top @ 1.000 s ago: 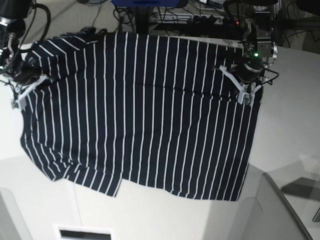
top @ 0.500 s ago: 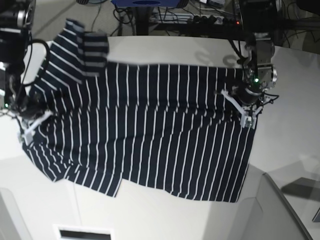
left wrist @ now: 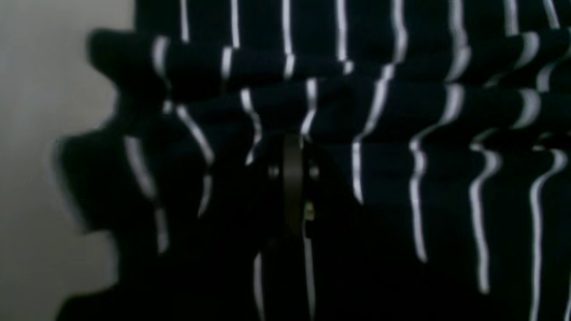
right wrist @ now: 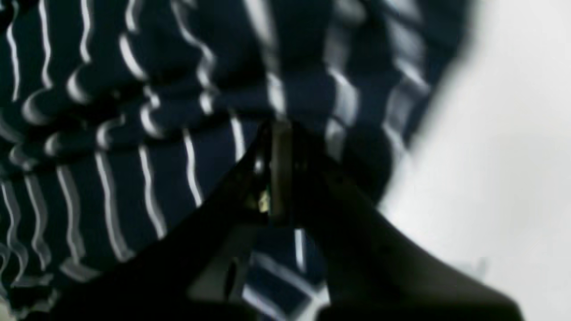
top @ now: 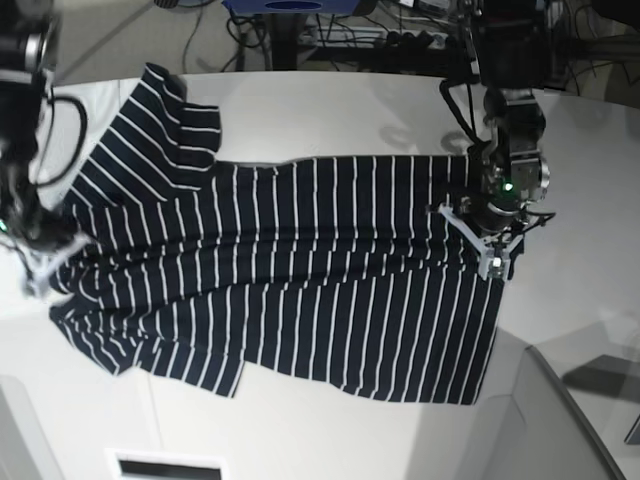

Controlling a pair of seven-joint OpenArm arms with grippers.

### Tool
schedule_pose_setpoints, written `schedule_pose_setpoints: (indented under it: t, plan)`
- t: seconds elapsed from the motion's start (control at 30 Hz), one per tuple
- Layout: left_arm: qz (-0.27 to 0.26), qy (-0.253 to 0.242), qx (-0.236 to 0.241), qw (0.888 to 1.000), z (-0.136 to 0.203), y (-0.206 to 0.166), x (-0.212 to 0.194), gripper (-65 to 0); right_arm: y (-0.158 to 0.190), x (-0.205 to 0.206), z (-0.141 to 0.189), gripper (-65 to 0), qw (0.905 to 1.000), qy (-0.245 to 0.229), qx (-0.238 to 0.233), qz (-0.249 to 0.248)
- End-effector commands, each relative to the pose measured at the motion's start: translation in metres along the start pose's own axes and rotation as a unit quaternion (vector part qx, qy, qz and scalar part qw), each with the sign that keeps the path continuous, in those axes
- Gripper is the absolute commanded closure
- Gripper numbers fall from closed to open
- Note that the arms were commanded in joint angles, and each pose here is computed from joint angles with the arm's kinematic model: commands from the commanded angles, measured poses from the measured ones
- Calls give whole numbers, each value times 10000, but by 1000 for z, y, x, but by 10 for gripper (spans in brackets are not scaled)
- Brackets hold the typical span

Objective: Layout the t-shirt on the table in an organized manner, then fold the t-shirt properly
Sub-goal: 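Drag the grasped fabric with both grippers toward the collar edge, release, then grasp the collar-side edge of the shirt with both grippers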

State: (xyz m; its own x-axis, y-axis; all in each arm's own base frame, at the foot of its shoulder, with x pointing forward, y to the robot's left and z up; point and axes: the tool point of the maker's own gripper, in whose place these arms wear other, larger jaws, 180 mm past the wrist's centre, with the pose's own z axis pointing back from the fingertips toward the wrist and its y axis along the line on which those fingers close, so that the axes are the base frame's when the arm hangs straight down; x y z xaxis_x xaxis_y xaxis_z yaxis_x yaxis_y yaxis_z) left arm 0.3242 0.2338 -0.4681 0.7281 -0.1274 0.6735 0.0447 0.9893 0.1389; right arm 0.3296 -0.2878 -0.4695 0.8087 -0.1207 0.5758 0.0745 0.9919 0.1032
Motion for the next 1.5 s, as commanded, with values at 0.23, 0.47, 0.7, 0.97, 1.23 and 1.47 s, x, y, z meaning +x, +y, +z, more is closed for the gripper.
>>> schedule_pose_setpoints:
  t: [0.23, 0.47, 0.7, 0.97, 1.23, 1.47]
  plan:
    - [75, -571, 878, 9945, 71, 58, 24, -8, 10, -18, 92, -407, 9979, -619, -59, 201]
    - [487, -344, 1240, 9905, 106, 101, -22, -255, 11, -119, 111, -506, 9993, 129, 129, -324]
    - [1238, -386, 754, 9887, 128, 115, -48, -285, 15, -167, 102, -473, 9942, 775, 295, -691]
    - [1280, -249, 752, 9886, 129, 115, -60, -283, 32, -179, 99, -474, 9917, 886, 433, -828]
    - [1291, -242, 750, 9885, 129, 114, -61, -283, 43, -196, 101, -474, 9871, 1210, 526, -908]
    - [1301, -232, 714, 9887, 128, 111, -62, -281, 75, -194, 92, -474, 9852, 1308, 926, -612]
